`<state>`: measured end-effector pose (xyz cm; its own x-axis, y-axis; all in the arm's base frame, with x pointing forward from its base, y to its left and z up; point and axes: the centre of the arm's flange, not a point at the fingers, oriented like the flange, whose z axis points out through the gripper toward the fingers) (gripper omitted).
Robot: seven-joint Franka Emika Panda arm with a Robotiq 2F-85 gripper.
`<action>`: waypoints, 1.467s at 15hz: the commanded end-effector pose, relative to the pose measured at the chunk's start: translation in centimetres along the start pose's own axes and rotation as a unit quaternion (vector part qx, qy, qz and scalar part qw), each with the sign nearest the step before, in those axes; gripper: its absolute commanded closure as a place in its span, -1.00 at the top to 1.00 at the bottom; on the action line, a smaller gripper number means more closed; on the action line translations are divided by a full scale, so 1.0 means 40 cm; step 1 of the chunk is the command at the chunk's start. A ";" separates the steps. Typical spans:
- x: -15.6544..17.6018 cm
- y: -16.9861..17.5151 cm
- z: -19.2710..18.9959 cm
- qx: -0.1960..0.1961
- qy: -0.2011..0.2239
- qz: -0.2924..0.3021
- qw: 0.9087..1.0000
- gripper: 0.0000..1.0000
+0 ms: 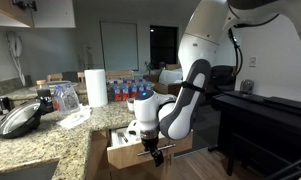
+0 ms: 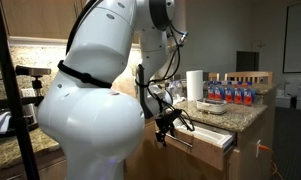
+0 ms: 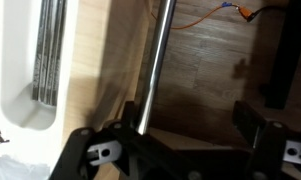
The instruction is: Open the drawer
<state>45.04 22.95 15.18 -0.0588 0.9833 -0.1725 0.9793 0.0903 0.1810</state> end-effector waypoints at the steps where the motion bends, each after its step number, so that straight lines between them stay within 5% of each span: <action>1: 0.000 0.000 0.000 0.000 0.000 0.000 1.000 1.00; 9: -0.021 -0.038 0.004 0.019 0.047 -0.049 0.998 1.00; 15: -0.058 -0.111 -0.003 0.027 0.123 -0.087 0.988 1.00; 22: -0.032 -0.165 -0.021 0.020 0.109 -0.080 0.991 1.00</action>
<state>41.88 20.00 15.43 -0.2257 0.9742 0.0046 0.9622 0.2222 0.1575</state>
